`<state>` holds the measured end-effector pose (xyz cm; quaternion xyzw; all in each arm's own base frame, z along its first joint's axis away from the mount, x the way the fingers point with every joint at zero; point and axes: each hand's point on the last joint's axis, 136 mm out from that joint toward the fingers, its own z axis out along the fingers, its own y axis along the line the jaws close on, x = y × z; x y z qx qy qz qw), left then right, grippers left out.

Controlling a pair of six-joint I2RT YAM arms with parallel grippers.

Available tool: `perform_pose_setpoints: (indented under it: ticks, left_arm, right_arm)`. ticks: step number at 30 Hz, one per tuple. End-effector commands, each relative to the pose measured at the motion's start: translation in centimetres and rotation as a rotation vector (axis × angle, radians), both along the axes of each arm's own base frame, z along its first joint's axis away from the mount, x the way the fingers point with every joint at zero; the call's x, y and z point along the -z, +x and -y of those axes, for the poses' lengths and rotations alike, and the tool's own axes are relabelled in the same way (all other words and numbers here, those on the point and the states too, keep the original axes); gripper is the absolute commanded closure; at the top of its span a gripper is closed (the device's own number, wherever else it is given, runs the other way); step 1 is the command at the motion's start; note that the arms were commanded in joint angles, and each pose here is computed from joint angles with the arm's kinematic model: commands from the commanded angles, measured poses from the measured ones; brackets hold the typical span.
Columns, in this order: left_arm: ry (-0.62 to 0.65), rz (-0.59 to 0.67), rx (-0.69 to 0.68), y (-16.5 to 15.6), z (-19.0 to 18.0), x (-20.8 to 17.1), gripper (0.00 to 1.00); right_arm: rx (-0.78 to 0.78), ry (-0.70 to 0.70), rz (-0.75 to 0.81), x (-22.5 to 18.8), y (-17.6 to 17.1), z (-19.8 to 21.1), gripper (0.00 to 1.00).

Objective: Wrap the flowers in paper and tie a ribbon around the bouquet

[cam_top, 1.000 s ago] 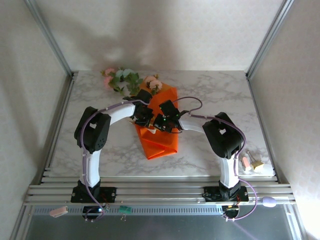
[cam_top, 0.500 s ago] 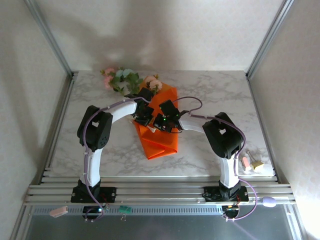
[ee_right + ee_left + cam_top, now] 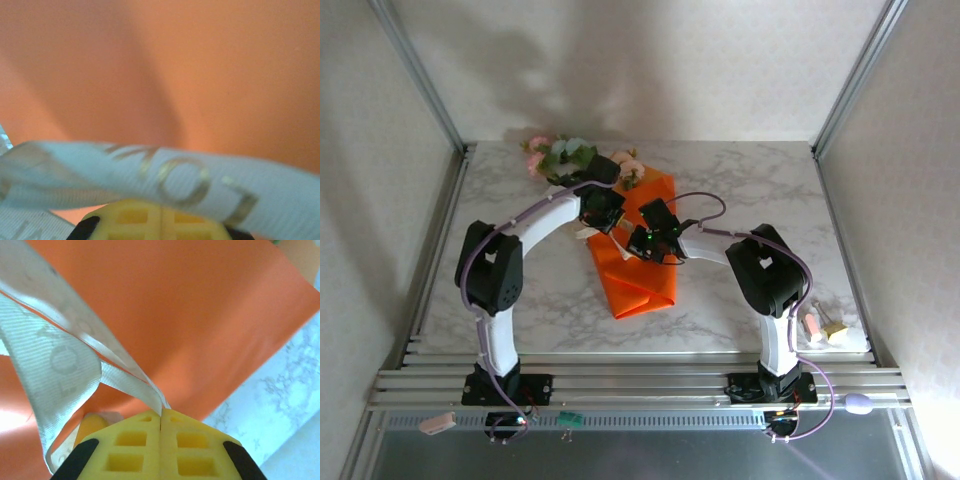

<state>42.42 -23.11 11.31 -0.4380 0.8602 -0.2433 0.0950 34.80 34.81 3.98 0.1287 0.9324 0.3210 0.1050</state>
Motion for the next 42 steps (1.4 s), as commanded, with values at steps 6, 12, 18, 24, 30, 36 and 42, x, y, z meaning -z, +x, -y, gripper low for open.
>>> perform_pose_setpoints:
  ticks: [6, 12, 18, 24, 30, 36, 42]
  left_arm:
    - [-0.047, -0.023, 0.08, -2.9, -0.4, -0.8, 1.0]
    - [-0.105, -0.057, 0.094, -4.7, 0.1, 0.7, 1.0]
    - [-0.109, -0.077, 0.084, -6.0, -0.3, 1.5, 1.0]
    - [-0.128, -0.094, 0.086, -6.8, 0.0, 2.0, 1.0]
    - [-0.114, -0.083, 0.103, -6.7, 0.1, 2.0, 1.0]
    - [-0.118, -0.112, 0.167, -7.5, 1.2, 2.9, 1.0]
    - [-0.123, -0.092, 0.188, -7.3, 1.8, 2.7, 1.0]
  right_arm:
    - [0.127, 0.066, 0.047, -2.0, 3.1, 0.1, 1.0]
    - [0.257, 0.155, 0.094, -1.8, 4.6, 0.5, 1.0]
    - [0.333, 0.23, 0.183, -2.2, 5.7, 0.8, 1.0]
    - [0.374, 0.257, 0.259, -3.2, 6.4, 1.0, 1.0]
    - [0.356, 0.289, 0.308, -3.8, 6.2, 0.1, 1.0]
    - [0.367, 0.295, 0.33, -3.7, 5.9, 0.2, 1.0]
    - [0.368, 0.329, 0.342, -3.4, 6.0, -0.1, 1.0]
